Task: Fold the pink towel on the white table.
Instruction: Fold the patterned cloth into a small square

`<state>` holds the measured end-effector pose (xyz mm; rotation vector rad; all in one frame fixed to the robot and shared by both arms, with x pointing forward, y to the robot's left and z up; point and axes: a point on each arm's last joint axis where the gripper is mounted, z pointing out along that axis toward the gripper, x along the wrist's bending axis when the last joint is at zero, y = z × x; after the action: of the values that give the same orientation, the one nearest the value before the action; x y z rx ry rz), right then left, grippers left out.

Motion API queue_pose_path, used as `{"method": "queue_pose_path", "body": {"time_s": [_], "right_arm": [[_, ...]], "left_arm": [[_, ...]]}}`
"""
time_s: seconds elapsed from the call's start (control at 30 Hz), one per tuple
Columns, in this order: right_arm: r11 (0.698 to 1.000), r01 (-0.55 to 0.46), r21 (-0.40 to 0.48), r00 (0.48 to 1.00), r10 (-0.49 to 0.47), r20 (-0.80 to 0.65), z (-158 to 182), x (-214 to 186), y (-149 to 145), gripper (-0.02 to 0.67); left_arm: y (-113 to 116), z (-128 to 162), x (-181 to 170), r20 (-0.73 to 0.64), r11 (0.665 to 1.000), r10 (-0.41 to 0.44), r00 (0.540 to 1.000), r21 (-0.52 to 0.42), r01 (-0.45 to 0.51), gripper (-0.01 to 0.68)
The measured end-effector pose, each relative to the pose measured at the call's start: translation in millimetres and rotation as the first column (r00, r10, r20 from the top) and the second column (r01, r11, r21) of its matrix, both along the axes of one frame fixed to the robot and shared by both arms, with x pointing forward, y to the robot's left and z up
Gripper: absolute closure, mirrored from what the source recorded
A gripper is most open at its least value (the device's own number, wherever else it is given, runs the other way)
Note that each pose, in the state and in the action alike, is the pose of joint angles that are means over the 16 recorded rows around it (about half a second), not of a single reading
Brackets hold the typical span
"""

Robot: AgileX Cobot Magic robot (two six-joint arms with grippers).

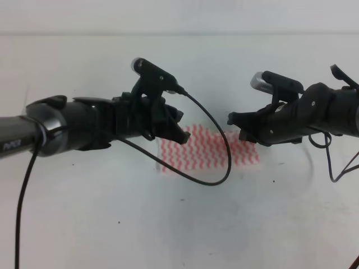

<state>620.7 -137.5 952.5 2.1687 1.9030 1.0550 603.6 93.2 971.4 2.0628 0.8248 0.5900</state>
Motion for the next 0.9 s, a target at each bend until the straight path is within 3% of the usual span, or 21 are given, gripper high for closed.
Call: {"method": "queue_pose_path", "body": {"time_s": [0.23,0.9], "right_arm": [[1.0,0.0,0.0,1.0,0.0,0.001,0.4,0.0,-0.1,0.666],[1.0,-0.011,-0.006,1.0,0.011,-0.012,-1.1,-1.1,0.2,0.666]], "left_arm": [[-9.1,-22.6,-1.8,-0.053,0.995,-0.095,0.994,-0.019,0.094,0.666],[-25.9,-46.2,-11.8,-0.081,0.945,-0.321,0.944,-0.098,0.313,0.676]]}}
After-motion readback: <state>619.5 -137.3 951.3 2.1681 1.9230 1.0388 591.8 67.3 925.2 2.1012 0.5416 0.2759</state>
